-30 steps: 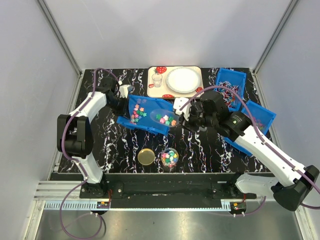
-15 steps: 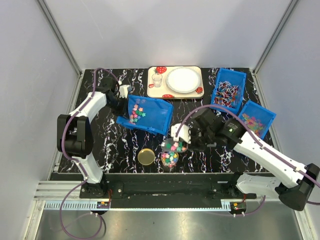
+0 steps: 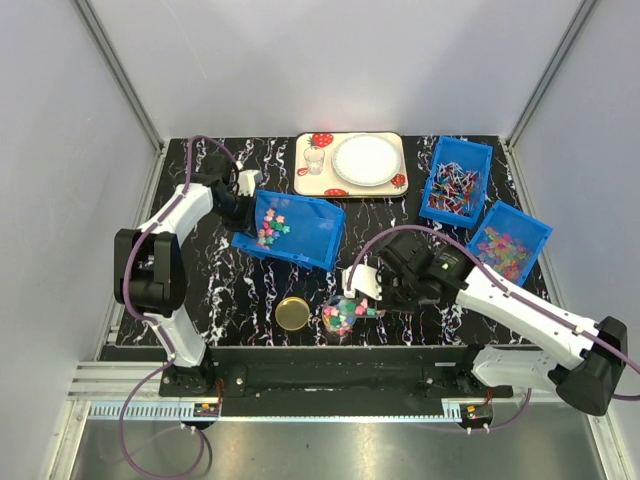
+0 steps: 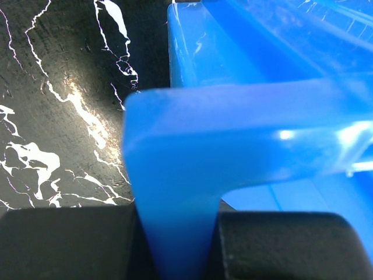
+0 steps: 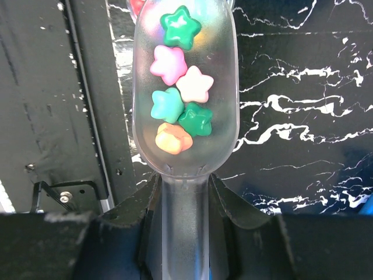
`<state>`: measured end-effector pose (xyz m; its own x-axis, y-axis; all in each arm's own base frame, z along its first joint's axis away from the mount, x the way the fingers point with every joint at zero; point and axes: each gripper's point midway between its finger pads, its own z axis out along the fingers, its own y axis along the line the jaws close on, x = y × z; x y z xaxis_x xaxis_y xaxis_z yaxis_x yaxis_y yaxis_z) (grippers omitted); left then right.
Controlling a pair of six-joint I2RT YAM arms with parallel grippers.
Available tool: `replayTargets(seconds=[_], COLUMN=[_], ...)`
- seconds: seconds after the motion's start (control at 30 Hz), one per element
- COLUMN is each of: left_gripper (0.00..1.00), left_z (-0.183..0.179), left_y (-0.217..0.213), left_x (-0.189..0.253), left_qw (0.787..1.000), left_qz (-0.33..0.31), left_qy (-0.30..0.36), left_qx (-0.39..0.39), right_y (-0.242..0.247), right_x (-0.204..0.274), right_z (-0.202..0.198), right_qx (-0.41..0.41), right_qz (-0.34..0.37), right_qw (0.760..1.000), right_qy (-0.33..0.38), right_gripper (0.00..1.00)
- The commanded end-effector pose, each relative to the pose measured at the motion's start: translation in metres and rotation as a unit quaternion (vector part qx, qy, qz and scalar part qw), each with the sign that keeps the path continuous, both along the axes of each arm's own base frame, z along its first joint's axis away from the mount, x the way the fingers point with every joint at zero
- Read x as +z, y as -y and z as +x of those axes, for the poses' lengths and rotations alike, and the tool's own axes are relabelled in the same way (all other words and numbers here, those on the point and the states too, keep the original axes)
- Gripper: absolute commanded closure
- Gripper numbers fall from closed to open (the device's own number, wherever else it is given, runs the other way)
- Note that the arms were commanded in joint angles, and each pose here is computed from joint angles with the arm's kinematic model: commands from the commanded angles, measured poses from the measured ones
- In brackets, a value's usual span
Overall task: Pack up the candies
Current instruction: Place the fake candies in the packing bottle.
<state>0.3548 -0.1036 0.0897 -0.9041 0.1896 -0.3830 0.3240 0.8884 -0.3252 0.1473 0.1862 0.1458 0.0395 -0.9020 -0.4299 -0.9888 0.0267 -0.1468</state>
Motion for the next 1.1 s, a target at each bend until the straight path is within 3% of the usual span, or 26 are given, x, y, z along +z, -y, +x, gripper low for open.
replayTargets(seconds=[0.0, 0.3, 1.07], left_gripper=[1.00, 1.00, 1.00], left_z=[0.018, 0.018, 0.018], left_y=[0.009, 0.009, 0.010], left_x=[0.038, 0.036, 0.035], left_qw=[0.997, 0.998, 0.998], left_qz=[-0.026, -0.026, -0.029], left_qy=[0.066, 0.064, 0.060], left_qx=[-0.006, -0.006, -0.007], right_y=[-0.004, -0.005, -0.024], right_x=[0.000, -0.011, 0.011], right_z=[0.011, 0.016, 0.014], right_qx=[-0.007, 0.003, 0.015], right_qz=[-0.012, -0.080, -0.046], right_qw=[1.000, 0.996, 0.998], right_qy=[0.025, 0.042, 0.051], right_gripper=[1.00, 1.00, 1.00])
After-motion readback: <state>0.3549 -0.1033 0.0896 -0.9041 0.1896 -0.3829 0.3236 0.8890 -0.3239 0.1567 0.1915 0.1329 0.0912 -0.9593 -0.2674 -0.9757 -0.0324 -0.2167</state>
